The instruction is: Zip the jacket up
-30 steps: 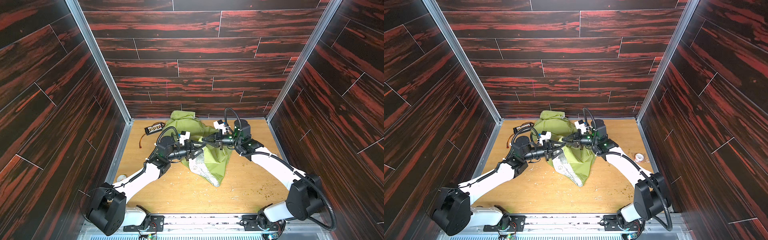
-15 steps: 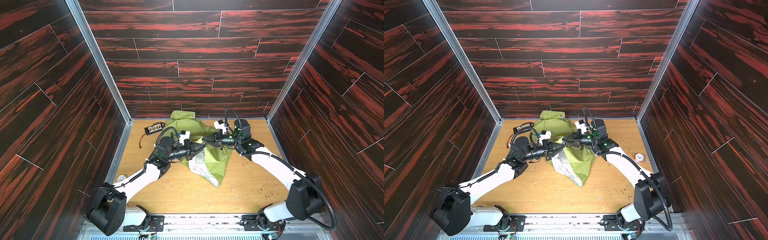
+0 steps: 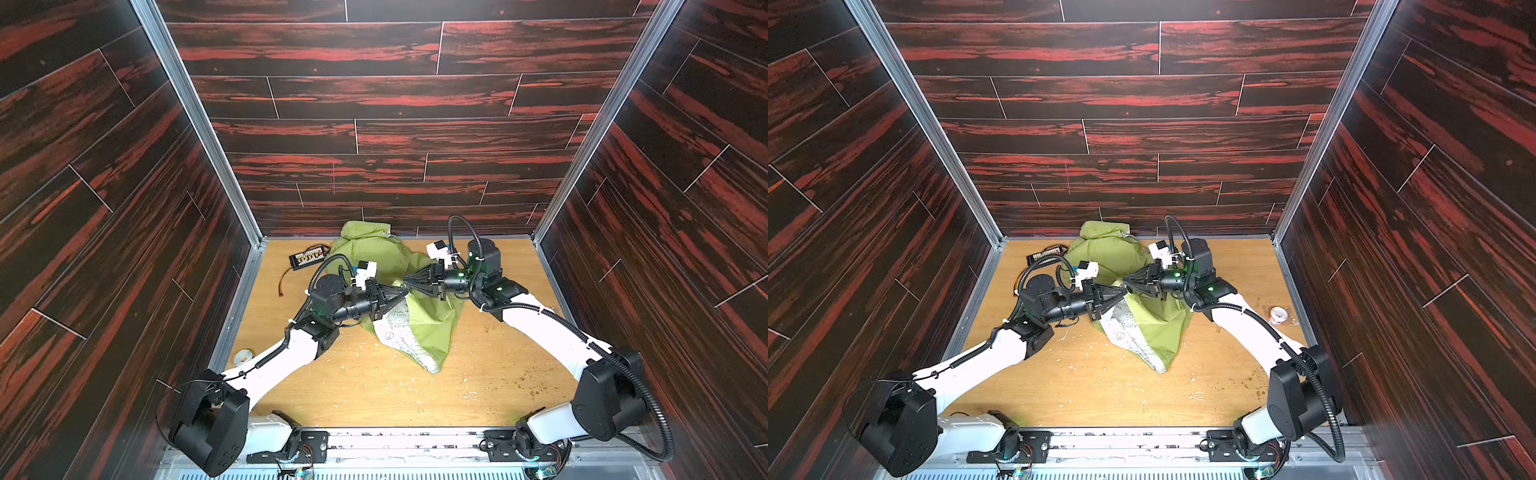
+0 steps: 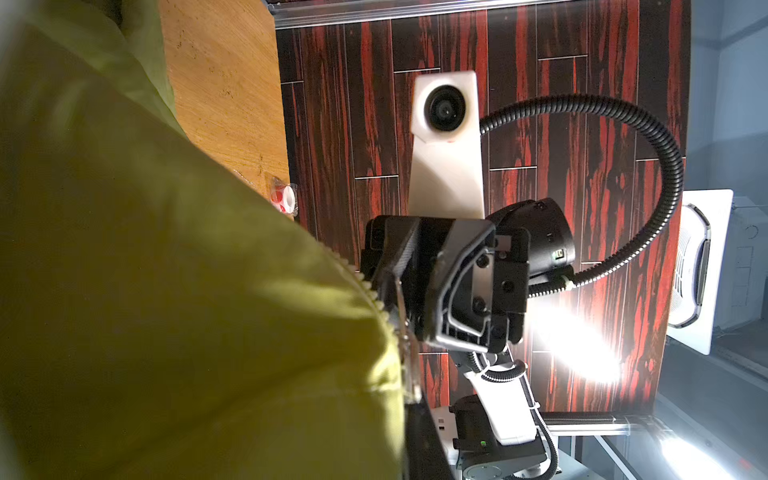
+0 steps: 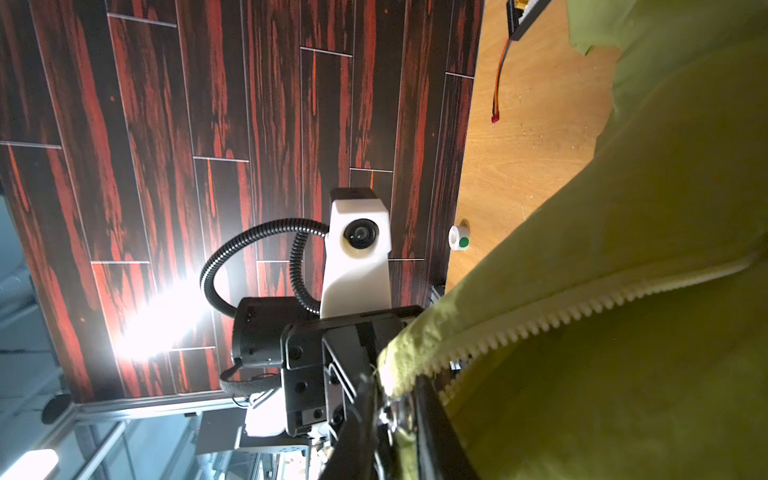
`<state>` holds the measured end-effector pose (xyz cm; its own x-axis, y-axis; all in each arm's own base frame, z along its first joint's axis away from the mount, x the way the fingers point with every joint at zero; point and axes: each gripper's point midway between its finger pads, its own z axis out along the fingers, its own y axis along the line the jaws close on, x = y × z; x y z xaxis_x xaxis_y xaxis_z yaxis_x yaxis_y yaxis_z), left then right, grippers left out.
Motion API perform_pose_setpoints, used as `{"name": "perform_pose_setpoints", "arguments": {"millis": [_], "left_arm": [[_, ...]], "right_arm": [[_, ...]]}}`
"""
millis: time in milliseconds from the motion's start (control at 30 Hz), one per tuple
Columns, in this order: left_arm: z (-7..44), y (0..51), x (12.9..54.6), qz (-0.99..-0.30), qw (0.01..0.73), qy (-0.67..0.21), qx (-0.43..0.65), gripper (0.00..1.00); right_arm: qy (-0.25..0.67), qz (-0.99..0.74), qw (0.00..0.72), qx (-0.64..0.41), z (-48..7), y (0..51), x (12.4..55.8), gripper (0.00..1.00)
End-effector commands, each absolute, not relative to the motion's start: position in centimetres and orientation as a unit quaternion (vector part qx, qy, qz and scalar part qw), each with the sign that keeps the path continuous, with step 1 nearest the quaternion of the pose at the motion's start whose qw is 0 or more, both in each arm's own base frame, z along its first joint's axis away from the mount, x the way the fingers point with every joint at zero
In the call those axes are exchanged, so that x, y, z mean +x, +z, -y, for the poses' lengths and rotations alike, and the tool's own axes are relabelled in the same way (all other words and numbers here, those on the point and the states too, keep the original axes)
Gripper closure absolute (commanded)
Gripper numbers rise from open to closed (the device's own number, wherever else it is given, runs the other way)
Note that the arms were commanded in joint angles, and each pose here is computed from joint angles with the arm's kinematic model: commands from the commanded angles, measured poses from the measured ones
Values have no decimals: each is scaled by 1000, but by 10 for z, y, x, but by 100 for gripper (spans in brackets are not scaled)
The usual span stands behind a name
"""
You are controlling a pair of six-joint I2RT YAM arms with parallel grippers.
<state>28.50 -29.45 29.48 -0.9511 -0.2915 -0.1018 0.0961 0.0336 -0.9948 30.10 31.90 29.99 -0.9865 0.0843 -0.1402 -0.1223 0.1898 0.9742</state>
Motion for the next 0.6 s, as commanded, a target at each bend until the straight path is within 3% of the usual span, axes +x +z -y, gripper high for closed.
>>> {"name": "perform_pose_setpoints", "arguments": {"millis": [0, 67, 233, 433, 567], "left_arm": [[292, 308, 280, -694, 155, -702, -51, 100], [292, 306, 280, -695, 154, -700, -52, 100], [290, 305, 279, -695, 155, -700, -56, 100], [284, 307, 278, -694, 164, -699, -61, 100], [280, 309, 277, -692, 165, -700, -62, 100]], "right_arm": [[640, -764, 78, -18, -322, 301, 302, 93], [640, -764, 81, -18, -322, 302, 302, 100], [626, -774, 92, -9, -319, 297, 306, 100], [538, -825, 172, 23, -298, 273, 328, 100], [511, -840, 182, 25, -296, 262, 338, 100]]}}
